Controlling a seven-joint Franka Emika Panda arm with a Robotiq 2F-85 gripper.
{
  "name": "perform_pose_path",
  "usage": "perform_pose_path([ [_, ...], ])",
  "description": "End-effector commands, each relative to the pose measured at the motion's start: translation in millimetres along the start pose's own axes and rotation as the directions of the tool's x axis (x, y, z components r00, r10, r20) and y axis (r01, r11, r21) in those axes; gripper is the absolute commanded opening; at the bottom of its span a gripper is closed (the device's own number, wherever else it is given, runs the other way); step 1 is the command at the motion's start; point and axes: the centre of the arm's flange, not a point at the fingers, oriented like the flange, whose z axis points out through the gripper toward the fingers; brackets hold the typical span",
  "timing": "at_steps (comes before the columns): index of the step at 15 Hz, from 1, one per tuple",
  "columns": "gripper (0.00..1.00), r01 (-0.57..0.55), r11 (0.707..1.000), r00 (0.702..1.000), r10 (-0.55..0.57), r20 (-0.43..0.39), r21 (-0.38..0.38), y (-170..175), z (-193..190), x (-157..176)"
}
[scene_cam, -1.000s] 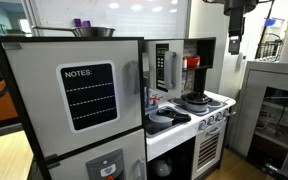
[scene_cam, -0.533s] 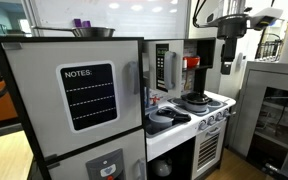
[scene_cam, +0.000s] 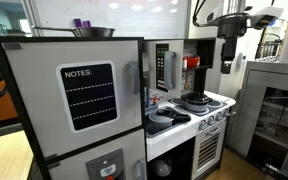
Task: Take the pot and put it in the cabinet then close the door
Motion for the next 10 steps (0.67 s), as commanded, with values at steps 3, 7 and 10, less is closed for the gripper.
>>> perform_pose_path([
  [3, 1.00, 0.000, 1.000, 1.000, 0.000, 0.000, 0.000, -0.1, 0.0, 0.1],
  [7, 1.00, 0.001, 1.000, 1.000, -0.001, -0.002, -0.001, 3.0, 2.3, -1.9],
  [10, 1.00, -0.007, 1.000, 1.000, 0.007, -0.011, -0.019, 14.3, 24.5, -1.4],
])
